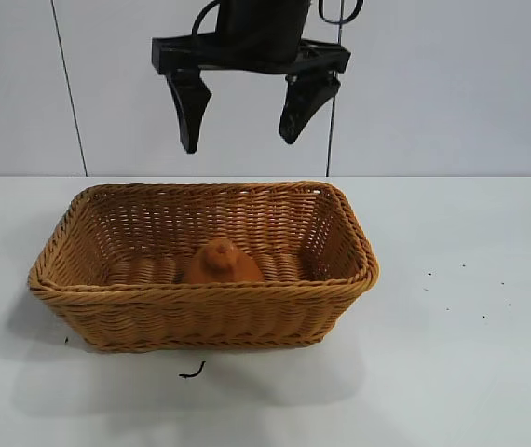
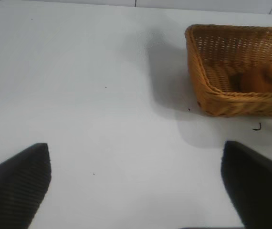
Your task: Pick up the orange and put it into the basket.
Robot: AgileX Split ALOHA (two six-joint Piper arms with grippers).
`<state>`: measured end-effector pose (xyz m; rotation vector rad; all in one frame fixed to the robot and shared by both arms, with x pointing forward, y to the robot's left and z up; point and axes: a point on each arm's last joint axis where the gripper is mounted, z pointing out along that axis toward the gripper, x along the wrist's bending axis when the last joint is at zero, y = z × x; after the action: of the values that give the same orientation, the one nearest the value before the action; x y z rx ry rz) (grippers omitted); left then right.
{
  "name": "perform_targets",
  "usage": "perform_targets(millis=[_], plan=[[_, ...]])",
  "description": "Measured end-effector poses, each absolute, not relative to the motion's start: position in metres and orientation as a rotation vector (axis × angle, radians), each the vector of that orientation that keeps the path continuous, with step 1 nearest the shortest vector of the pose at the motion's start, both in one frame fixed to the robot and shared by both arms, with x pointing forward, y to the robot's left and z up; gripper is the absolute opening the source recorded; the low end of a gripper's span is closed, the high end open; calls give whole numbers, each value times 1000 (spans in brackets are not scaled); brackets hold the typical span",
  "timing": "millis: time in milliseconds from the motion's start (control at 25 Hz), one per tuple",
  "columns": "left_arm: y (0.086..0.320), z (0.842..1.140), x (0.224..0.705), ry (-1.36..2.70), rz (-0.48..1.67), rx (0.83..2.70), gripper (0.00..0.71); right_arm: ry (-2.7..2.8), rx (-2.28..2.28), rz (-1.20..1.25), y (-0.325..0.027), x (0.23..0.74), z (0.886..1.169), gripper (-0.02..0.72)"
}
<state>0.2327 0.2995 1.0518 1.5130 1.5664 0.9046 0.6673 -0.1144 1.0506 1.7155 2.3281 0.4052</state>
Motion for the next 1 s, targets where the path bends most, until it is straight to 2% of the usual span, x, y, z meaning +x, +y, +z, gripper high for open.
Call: perform_targets(millis=[80,120,240,400,640,840,880,1000], plan=[[299,1052,233,1566,905,1513,696,2254,1790,386,-147,680,1051,694],[299,1052,233,1566,905,1513,696,2075,1959,343,-226,700,1051,694],[299,1052,233,1566,905,1513,696,2019,2014,331,-251,702,1050,694],[299,1052,233,1566,905,1513,696,2027,2025,296,-258,695,1048,694],[299,1052,233,1566,905,1513,696,2097,2088,208,-260,652,1043,694],[299,1052,233,1566,905,1513,696,2128,2115,159,-266,589,1055,694],[299,1052,233,1566,905,1513,696,2128,2115,159,-266,589,1055,694],[299,1052,233,1566,905,1513,696,2144,2130,134,-272,529,1060,694]])
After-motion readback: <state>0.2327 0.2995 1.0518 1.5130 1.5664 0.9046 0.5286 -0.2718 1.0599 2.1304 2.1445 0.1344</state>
